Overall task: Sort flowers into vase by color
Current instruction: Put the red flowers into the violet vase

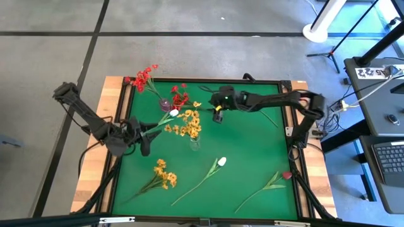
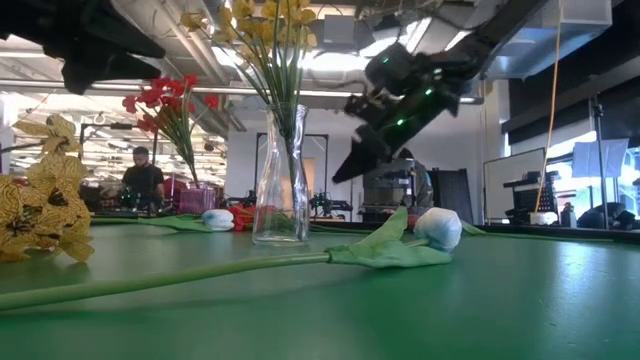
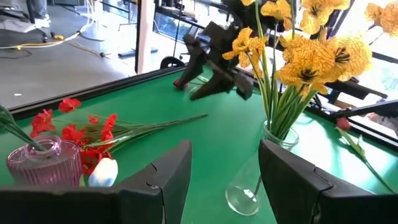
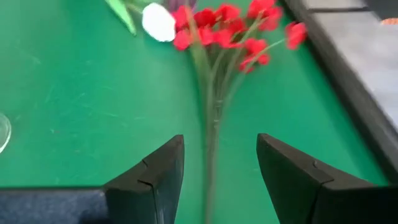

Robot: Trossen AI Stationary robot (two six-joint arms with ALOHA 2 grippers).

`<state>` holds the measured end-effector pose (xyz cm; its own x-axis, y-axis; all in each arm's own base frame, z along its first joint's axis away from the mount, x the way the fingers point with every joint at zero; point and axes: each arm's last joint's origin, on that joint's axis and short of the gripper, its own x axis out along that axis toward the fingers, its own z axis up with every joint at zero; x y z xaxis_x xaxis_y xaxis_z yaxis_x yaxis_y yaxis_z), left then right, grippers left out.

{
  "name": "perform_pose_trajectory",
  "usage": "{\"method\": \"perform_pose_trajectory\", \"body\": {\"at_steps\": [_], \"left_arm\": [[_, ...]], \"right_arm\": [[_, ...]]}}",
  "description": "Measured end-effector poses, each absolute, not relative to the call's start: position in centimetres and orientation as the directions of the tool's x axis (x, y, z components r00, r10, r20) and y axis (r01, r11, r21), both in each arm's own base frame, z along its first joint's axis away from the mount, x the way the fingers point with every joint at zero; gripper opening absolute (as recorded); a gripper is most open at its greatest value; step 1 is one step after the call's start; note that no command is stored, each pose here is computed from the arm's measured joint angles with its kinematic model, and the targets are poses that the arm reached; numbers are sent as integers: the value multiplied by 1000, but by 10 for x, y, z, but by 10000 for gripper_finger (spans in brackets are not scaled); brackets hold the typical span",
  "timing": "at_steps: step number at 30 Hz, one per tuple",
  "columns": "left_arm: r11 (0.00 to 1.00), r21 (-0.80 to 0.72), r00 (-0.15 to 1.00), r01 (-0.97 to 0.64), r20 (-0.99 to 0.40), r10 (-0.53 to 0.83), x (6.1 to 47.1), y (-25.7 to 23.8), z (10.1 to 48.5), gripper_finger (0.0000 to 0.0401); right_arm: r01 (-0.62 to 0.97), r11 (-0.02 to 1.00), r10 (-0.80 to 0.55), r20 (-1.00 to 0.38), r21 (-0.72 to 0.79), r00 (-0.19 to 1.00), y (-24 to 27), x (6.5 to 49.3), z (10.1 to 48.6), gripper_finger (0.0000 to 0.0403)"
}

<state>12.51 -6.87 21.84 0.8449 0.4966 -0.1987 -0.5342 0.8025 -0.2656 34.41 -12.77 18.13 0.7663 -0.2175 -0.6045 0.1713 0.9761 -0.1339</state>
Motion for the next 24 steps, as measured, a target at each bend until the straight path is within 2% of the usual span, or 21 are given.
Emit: {"method": "perform_pose_trajectory", "body": {"at_steps": [9,16,20,24], "left_arm": [[783,-255,823,-567,-221,524,134,-77,204,179],[766,-283,816,-577,-243,524,139,-82,196,179],[756,-316,819,-574,-249,517,140,-82,196,179],[752,-346,828,-561,-246,504,141,-83,197,179]], "right_arm": [[185,972,-235,-661,-146,713,-139,372,154,199],[204,970,-234,-731,-132,641,-143,373,127,195],[233,969,-208,-770,-80,604,-148,370,116,166],[236,972,-161,-797,-24,582,-149,366,112,100]]}}
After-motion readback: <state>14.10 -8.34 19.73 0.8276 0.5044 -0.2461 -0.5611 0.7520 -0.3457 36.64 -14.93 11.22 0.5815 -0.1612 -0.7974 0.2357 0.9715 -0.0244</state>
